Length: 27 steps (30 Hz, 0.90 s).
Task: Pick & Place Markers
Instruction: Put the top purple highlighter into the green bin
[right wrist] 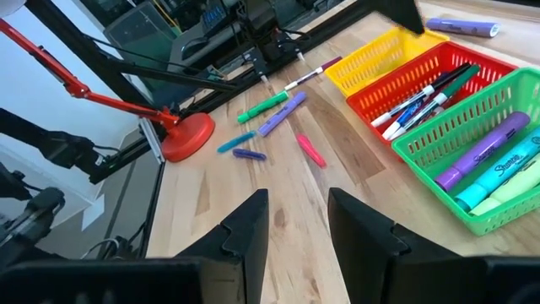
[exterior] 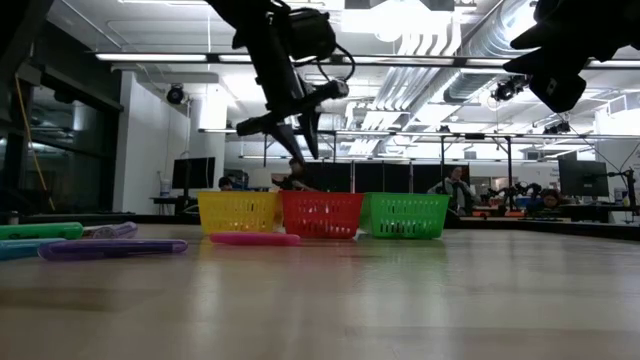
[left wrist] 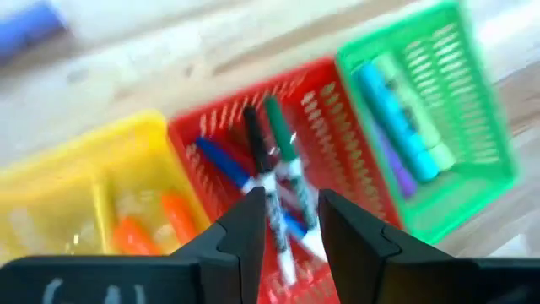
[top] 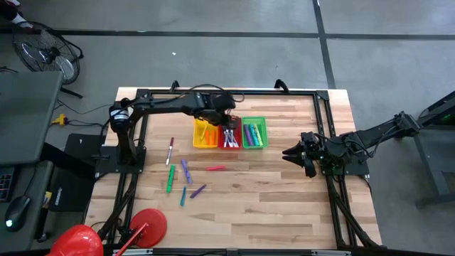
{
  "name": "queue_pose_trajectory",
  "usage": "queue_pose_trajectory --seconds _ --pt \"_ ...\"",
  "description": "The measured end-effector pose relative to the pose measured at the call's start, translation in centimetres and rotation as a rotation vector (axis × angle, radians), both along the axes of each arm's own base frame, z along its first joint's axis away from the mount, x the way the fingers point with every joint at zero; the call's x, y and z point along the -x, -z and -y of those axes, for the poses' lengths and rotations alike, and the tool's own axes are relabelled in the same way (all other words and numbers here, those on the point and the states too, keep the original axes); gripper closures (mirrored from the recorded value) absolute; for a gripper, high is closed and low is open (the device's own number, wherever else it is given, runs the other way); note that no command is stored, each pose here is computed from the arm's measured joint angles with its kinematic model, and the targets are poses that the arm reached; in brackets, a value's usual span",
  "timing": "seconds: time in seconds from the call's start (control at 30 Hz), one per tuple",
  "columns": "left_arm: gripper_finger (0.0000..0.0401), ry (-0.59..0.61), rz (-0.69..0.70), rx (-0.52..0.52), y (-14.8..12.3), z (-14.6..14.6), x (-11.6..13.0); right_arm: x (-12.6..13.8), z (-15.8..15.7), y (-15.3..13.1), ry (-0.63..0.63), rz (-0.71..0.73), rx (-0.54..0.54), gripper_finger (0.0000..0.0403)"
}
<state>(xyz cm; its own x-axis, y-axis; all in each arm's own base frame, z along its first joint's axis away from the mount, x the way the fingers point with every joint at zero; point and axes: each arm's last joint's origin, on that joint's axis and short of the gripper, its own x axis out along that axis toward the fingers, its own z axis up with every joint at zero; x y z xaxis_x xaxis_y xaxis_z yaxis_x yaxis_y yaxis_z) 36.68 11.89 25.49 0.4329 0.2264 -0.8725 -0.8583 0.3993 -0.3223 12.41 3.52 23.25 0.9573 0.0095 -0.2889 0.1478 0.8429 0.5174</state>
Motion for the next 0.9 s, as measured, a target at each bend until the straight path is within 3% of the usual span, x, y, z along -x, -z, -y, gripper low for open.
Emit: queue_pose_trajectory --seconds 0.4,0.63,0.9 --pt "0.0290 0.171 -0.034 -0.024 -0.7 -4.4 2.5 0.0 0.0 0.0 0.019 0.001 -0.023 0.0290" --pt "0.0290 0.334 -0.099 -0.133 -0.6 -6.9 3.9 0.0 0.0 0.0 0.024 0.001 -0.046 0.0290" --pt "0.0282 0.563 -0.302 -0.271 0.4 -8.7 5.1 0.0 0.3 0.0 0.123 0.014 -0.095 0.0290"
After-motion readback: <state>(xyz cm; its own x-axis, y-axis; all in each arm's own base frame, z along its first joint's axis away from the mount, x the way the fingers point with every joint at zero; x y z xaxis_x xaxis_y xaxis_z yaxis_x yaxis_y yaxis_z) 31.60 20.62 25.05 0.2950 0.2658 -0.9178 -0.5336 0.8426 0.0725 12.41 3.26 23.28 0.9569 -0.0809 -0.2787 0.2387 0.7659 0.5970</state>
